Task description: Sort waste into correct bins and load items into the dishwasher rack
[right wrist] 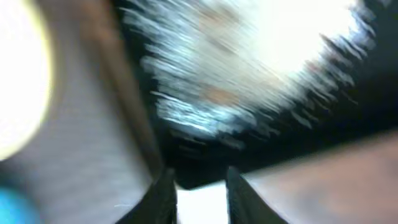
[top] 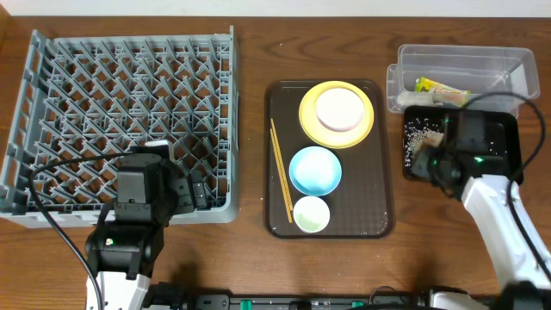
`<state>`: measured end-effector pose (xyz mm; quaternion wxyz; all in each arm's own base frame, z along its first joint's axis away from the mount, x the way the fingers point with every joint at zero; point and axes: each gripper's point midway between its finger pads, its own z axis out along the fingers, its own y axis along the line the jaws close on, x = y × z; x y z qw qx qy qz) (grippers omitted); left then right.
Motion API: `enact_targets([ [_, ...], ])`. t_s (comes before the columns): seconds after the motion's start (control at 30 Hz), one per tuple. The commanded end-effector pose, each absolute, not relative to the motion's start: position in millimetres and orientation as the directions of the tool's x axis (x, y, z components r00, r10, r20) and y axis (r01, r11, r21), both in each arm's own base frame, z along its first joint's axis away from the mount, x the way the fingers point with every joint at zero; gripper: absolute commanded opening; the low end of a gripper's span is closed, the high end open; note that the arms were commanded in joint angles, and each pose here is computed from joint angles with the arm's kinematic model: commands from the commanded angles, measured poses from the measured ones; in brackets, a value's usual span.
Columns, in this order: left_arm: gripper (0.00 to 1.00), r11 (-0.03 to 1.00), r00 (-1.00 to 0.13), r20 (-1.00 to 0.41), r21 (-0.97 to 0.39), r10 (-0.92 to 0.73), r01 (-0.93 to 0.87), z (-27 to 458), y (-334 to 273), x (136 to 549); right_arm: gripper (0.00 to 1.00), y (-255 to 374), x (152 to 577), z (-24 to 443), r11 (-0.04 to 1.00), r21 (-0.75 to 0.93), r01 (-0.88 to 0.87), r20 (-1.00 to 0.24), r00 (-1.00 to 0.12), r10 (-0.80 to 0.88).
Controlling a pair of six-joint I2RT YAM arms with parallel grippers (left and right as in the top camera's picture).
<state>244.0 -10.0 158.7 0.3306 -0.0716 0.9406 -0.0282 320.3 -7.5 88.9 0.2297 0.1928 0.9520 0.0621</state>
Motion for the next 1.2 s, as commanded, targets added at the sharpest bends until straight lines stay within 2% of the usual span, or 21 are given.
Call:
enact_targets([
  [0.0,0.95,0.985,-0.756,-0.632,-0.108,-0.172,-0.134,166,-8,247,0.42,48,331,128,0.926,0.376,0.029,-0.489,-0.842,0.225],
  [0.1,0.95,0.985,-0.756,-0.632,-0.108,-0.172,-0.134,166,-8,247,0.54,64,327,127,0.932,0.360,-0.046,-0.500,-0.853,0.151],
  [0.17,0.95,0.985,-0.756,-0.632,-0.108,-0.172,-0.134,166,-8,247,0.54,62,323,118,0.949,0.313,-0.042,-0.481,-0.869,0.120],
  [0.23,0.95,0.985,-0.756,-0.631,-0.108,-0.172,-0.134,166,-8,247,0.48,56,321,108,0.966,0.257,-0.014,-0.461,-0.881,0.110],
  [0.43,0.95,0.985,-0.756,-0.632,-0.108,-0.172,-0.134,166,-8,247,0.12,51,331,78,0.977,0.211,0.012,-0.420,-0.902,0.102],
  [0.6,0.95,0.985,-0.756,-0.631,-0.108,-0.172,-0.134,166,-8,247,0.04,52,335,52,0.976,0.213,0.034,-0.365,-0.924,0.112],
  [0.73,0.95,0.985,-0.757,-0.631,-0.108,-0.172,-0.134,166,-8,247,0.01,45,333,38,0.983,0.176,0.056,-0.332,-0.936,0.113],
  [0.97,0.95,0.985,-0.757,-0.631,-0.108,-0.172,-0.134,166,-8,247,0.01,0,321,29,0.973,-0.048,0.227,-0.313,-0.928,0.201],
  [1.17,0.95,0.985,-0.757,-0.631,-0.108,-0.172,-0.134,166,-8,247,0.02,-4,306,25,0.971,-0.079,0.226,-0.256,-0.946,0.199],
])
